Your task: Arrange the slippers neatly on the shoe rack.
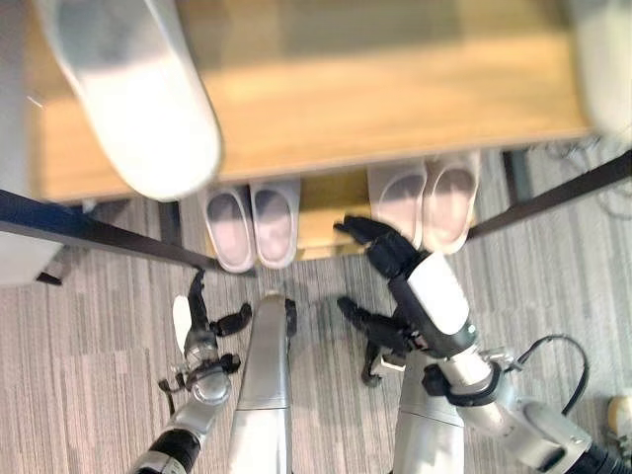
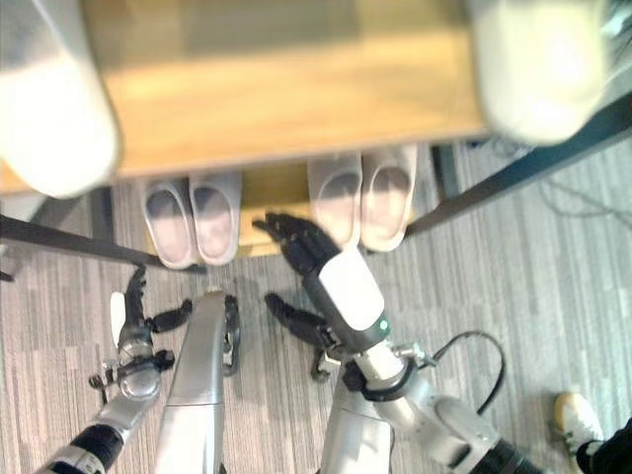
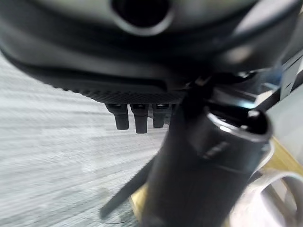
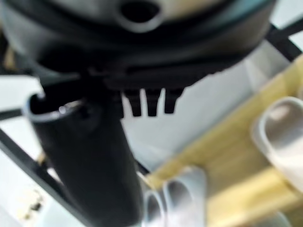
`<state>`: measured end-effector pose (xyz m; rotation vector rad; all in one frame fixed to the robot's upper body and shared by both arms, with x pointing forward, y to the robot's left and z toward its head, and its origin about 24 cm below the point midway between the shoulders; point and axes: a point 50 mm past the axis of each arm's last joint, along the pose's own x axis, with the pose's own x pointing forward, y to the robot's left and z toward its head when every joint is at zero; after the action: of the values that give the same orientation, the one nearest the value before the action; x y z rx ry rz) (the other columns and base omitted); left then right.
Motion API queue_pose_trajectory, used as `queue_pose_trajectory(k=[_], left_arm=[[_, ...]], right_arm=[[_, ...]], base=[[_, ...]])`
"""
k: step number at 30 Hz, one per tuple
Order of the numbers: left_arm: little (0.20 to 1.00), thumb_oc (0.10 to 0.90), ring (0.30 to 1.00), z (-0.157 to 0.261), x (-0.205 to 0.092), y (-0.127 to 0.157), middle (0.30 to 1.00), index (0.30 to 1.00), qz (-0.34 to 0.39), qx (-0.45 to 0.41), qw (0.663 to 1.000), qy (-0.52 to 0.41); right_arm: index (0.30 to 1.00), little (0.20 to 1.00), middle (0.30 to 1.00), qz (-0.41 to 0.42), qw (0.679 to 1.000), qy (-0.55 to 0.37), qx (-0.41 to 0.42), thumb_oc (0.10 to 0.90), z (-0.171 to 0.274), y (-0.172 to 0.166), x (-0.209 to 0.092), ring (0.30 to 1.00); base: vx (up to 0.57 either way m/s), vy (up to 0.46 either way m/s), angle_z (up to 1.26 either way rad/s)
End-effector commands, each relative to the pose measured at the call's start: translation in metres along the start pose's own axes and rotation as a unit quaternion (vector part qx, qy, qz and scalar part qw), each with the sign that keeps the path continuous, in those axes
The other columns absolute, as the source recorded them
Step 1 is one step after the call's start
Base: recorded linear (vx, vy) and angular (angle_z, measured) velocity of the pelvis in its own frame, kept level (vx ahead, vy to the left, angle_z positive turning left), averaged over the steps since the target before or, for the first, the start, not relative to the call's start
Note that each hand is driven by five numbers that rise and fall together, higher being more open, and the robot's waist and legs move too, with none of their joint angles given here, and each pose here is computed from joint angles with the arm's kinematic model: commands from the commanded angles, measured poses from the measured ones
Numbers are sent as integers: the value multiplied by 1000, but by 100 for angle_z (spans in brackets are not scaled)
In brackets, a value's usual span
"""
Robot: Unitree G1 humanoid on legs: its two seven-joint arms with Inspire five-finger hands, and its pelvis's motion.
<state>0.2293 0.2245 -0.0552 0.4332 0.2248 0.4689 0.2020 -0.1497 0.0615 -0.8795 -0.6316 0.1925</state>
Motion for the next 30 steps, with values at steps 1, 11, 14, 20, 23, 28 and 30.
queue_pose_trajectory(k=[1, 11, 14, 20, 23, 28, 30], left_arm=[[900, 800, 900, -28, -26, 8, 900, 900, -14, -3, 999, 31], [900, 800, 900, -95, -67, 13, 900, 900, -79, -20, 970, 230], [900, 800, 900, -111, -82, 13, 900, 900, -93, -2, 957, 274], [900, 800, 900, -145, -123, 32, 900, 900, -91, 45, 925, 365], [900, 800, 900, -146, -128, 29, 900, 900, -105, 52, 922, 368], [900, 800, 900, -152, -133, 39, 900, 900, -86, 40, 914, 394], [900, 800, 900, -148, -123, 33, 900, 900, -99, 35, 917, 384]], right_arm=[[900, 900, 900, -17, 992, 44, 113, 800, 7, 0, -11, 900], [900, 900, 900, -33, 880, 383, 280, 800, -61, 47, -81, 900], [900, 900, 900, 0, 853, 439, 283, 800, -70, 62, -104, 900], [900, 900, 900, 11, 782, 559, 276, 800, -82, 84, -153, 900], [900, 900, 900, 20, 762, 593, 261, 800, -84, 87, -170, 900], [900, 900, 900, 33, 707, 676, 205, 800, -94, 80, -214, 900], [900, 900, 900, 36, 679, 706, 196, 800, -96, 75, -230, 900]], base=[[37, 25, -3], [54, 12, -9], [178, -60, -6], [56, -94, -15], [-118, -215, 46], [-197, -163, 38], [-267, -74, 22]])
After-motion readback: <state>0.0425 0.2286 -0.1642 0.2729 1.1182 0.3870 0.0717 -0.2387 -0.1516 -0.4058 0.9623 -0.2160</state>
